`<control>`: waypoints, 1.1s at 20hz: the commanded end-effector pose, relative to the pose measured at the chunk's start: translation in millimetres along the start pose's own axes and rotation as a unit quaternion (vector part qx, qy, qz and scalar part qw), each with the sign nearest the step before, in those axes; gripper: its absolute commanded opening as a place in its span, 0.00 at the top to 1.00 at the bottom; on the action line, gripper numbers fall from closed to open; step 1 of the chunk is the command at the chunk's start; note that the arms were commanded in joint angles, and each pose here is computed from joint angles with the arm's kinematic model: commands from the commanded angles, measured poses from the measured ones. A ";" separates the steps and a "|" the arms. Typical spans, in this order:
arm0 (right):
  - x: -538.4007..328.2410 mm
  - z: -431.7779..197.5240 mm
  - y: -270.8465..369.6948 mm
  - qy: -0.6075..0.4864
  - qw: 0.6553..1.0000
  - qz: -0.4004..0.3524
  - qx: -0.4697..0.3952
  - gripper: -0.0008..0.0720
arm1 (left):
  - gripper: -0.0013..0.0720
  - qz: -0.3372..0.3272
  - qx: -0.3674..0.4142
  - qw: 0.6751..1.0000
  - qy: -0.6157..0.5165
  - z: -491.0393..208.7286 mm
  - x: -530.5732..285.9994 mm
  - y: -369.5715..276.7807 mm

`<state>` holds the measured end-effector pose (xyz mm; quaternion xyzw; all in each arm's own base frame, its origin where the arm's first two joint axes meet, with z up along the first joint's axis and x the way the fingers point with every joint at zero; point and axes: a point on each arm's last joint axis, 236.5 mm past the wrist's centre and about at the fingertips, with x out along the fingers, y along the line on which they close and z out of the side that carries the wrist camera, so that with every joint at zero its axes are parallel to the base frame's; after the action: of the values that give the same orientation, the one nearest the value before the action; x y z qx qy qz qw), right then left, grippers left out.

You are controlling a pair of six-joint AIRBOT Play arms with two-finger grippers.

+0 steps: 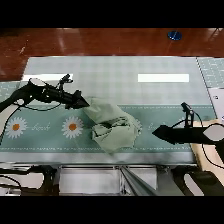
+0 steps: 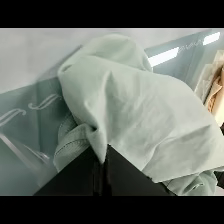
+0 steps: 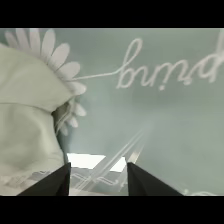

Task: Fold the shirts.

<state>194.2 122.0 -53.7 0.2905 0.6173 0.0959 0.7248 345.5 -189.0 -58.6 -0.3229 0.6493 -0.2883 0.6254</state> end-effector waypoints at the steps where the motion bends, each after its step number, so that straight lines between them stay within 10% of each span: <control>1: 12.0 -6.6 18.4 -0.003 1.000 0.028 0.005 0.43 | 0.95 -0.005 0.006 1.000 0.011 -4.0 -2.3 -1.6; 18: 97.3 4.4 73.6 0.075 0.988 0.132 0.022 0.44 | 0.95 -0.004 0.006 1.000 0.009 -2.7 -2.2 -1.0; 21: 99.4 11.4 101.6 0.105 0.979 0.173 -0.019 0.96 | 0.95 -0.003 0.007 1.000 0.003 0.6 -3.8 -0.8; 22: 90.9 15.1 115.2 0.110 0.974 0.188 -0.053 0.96 | 0.95 -0.005 0.011 1.000 -0.004 5.8 -9.7 -3.4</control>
<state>241.0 235.8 -87.0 0.3623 0.6342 0.2222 0.6459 344.9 -186.8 -54.9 -0.3188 0.6494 -0.2974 0.6231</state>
